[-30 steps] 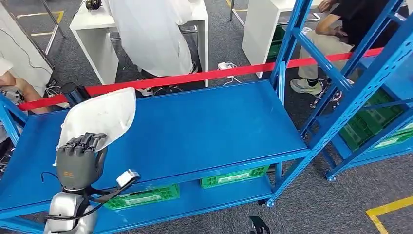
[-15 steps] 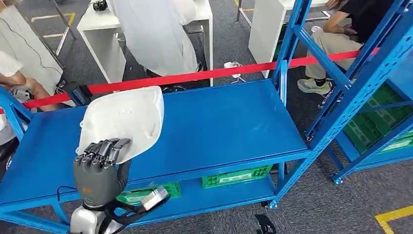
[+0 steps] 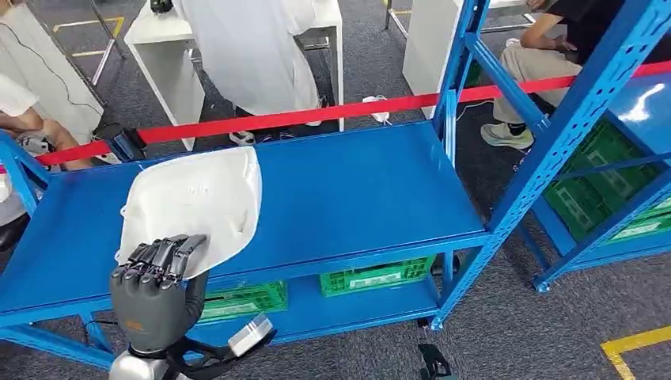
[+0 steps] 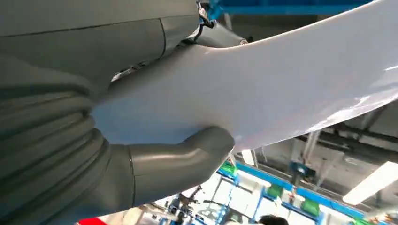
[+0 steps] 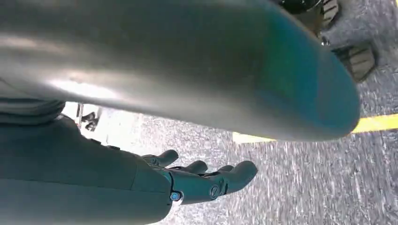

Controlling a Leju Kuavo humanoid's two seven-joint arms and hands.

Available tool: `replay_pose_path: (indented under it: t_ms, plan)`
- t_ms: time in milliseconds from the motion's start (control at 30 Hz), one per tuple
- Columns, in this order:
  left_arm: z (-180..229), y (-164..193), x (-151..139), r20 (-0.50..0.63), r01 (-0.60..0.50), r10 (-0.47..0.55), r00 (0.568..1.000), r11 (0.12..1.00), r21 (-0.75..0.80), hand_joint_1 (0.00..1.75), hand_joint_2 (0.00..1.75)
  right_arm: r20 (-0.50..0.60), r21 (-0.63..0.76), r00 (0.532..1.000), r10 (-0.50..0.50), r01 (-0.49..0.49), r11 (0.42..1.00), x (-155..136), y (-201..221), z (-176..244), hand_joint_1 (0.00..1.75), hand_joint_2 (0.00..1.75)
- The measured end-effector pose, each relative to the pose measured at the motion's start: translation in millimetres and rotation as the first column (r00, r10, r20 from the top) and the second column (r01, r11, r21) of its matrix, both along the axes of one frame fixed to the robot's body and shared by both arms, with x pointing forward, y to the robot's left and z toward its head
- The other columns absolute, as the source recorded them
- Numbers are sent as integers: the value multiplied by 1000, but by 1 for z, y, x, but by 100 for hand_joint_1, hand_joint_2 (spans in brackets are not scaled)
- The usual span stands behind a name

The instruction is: Take the parts from the cabinet and place them on the table.

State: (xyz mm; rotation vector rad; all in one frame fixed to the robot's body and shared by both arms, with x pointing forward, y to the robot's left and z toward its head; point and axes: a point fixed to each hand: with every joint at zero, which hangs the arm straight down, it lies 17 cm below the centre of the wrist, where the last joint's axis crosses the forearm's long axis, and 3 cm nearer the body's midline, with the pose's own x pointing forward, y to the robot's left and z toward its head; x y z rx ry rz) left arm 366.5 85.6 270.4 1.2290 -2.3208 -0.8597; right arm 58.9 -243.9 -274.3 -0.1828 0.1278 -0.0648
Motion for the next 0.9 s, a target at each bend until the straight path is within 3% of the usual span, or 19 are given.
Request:
replay_pose_path:
  t_ms: [567, 900]
  plan:
    - [-2, 13, -7, -8, -57, 57, 998, 998, 2, 175, 175, 3, -2, 1000, 18, -18, 1000, 2, -6, 0, 0, 0]
    - [-8, 16, -9, -11, -37, 38, 999, 999, 13, 175, 175, 33, -12, 997, 74, -74, 997, 22, -10, 2, 0, 0]
